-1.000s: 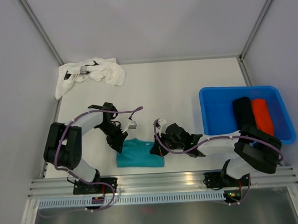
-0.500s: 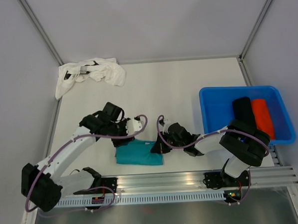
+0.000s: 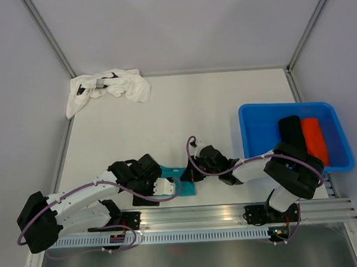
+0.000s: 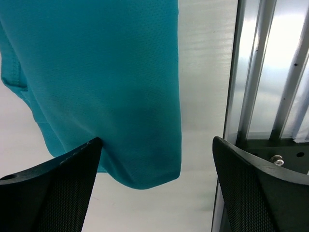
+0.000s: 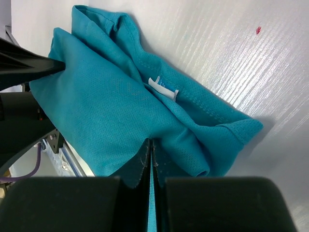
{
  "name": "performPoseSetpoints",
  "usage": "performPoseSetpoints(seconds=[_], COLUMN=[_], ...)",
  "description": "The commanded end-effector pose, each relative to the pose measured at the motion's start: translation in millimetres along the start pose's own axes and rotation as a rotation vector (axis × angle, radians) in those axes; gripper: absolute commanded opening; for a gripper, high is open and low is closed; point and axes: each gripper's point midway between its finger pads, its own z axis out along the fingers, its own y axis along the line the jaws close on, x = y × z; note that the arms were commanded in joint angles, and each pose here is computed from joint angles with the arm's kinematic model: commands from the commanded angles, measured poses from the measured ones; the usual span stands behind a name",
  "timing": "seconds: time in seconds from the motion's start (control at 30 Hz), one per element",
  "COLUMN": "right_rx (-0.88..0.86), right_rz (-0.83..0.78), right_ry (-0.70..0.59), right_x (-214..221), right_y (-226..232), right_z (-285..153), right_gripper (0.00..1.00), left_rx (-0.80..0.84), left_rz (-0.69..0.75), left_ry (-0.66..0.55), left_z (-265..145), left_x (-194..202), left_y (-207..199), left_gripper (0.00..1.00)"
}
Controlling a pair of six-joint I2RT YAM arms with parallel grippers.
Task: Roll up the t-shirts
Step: Roll the tshirt
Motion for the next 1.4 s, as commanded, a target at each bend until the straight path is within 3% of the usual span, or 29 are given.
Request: performPoseSetpoints(seconds=[0.0, 0.23, 0.37, 0.43, 0.47, 0.5, 0.67, 0.8, 0.93, 1.1, 1.2, 1.37], right_rx=[0.061, 0.056, 0.017, -0.002, -0.007, -0.015, -0.066, -0.147, -0.224, -0.368, -0.404, -0.310], right_rz=[-0.016, -0.030, -0.069, -0.101, -0.113, -0.145, -0.298, -0.572, -0.779, -1.094, -1.196, -1.257], right_ry=[-0.018, -0.033, -0.036, -0.046, -0.045, -0.049, -0.097, -0.188, -0.205, -0.167, -0.142, -0.022], right_x=[-3.3, -6.3, -10.3, -15.0, -15.3, -17.3, -32.0, -49.2, -43.3, -10.3, 9.9, 26.3], right_y=[-12.3, -10.3, -0.7, 5.8, 7.3, 9.8, 29.6, 54.9, 68.5, 77.1, 71.8, 45.0], right_z=[-2.9, -6.8, -8.1, -11.1, -12.6, -14.2, -36.8, -67.6, -89.0, -108.6, -110.1, -94.4], right_gripper=[0.06, 0.06, 0.08, 0.09, 0.10, 0.11, 0.23, 0.38, 0.44, 0.50, 0.57, 0.59], left_rx=[-0.081, -0.192, -0.206, -0.201, -0.197, -0.198, -0.076, 0.048, 0.156, 0.271, 0.277, 0.314], left_rz=[0.002, -0.050, -0.076, -0.085, -0.086, -0.085, -0.048, 0.001, 0.012, 0.004, 0.012, 0.012], left_ry=[0.036, 0.079, 0.029, 0.012, -0.002, -0.003, -0.039, -0.060, -0.115, -0.165, -0.196, -0.196], left_z=[10.2, 21.8, 14.1, 11.0, 8.8, 7.5, 4.9, 7.3, 2.4, -10.5, -14.1, -8.7], left_x=[8.7, 28.2, 14.2, 8.8, 4.7, 4.0, -0.3, 3.8, -1.0, -4.2, -6.7, -3.5], left_y=[10.5, 19.9, 24.9, 25.6, 25.9, 26.3, 6.3, -13.1, -23.3, -22.8, -13.4, -15.6], left_gripper=[0.99, 0.84, 0.36, 0.21, 0.06, 0.03, 0.02, 0.02, 0.02, 0.02, 0.02, 0.03])
